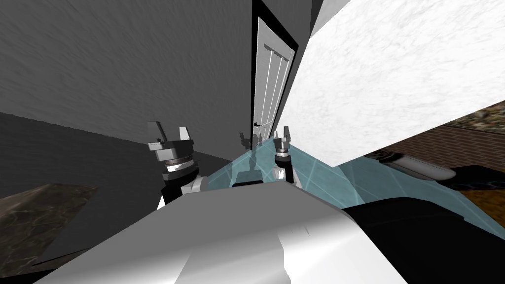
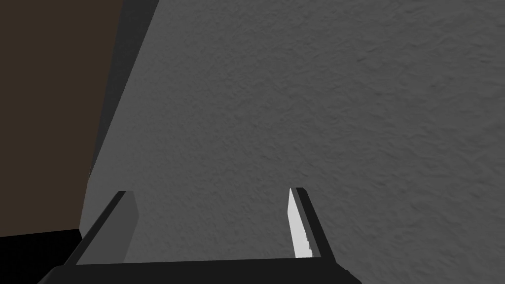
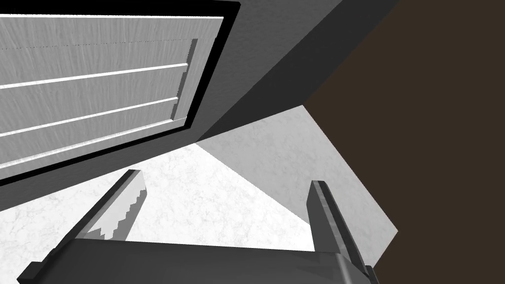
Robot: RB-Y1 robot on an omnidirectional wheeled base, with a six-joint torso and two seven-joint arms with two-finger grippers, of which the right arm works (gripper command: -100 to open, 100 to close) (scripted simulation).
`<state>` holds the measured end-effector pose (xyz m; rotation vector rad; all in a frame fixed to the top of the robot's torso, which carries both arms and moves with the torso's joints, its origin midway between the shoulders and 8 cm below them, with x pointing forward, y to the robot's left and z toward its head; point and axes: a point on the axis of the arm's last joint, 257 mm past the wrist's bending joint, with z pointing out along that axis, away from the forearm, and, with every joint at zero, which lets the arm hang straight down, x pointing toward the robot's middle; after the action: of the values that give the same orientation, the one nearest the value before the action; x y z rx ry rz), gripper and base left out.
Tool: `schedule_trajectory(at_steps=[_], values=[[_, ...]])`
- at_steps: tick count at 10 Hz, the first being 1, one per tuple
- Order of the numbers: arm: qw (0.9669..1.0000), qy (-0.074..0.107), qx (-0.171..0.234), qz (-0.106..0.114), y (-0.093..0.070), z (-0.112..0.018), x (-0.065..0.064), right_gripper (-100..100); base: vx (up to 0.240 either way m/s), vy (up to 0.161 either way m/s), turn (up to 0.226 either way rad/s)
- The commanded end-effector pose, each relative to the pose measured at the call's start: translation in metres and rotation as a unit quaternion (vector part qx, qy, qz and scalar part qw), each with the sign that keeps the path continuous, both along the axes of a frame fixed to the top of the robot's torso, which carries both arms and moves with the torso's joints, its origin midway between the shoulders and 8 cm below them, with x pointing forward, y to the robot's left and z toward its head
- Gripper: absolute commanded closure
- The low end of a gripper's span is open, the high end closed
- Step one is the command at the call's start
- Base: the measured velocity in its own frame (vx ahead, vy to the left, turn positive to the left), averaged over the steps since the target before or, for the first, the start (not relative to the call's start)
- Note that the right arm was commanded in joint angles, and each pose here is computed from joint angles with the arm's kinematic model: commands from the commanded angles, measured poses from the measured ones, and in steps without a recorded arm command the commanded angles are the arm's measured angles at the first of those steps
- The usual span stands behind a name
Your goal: Pull the door open
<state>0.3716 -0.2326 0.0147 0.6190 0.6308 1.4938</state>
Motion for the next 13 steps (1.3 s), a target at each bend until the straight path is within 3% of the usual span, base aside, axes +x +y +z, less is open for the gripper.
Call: schedule_trajectory(at_steps=[1, 2, 13], values=[[0.9999, 0.008, 0.003, 0.007, 0.001, -0.010, 0.005, -100, 0.075, -0.055, 0.091], [0.9997, 0.019, 0.008, 0.014, 0.002, -0.022, 0.012, -100, 0.100, -0.087, 0.135], [0.9939, 0.089, 0.037, 0.053, 0.007, -0.103, 0.050, -100, 0.088, -0.074, 0.112]])
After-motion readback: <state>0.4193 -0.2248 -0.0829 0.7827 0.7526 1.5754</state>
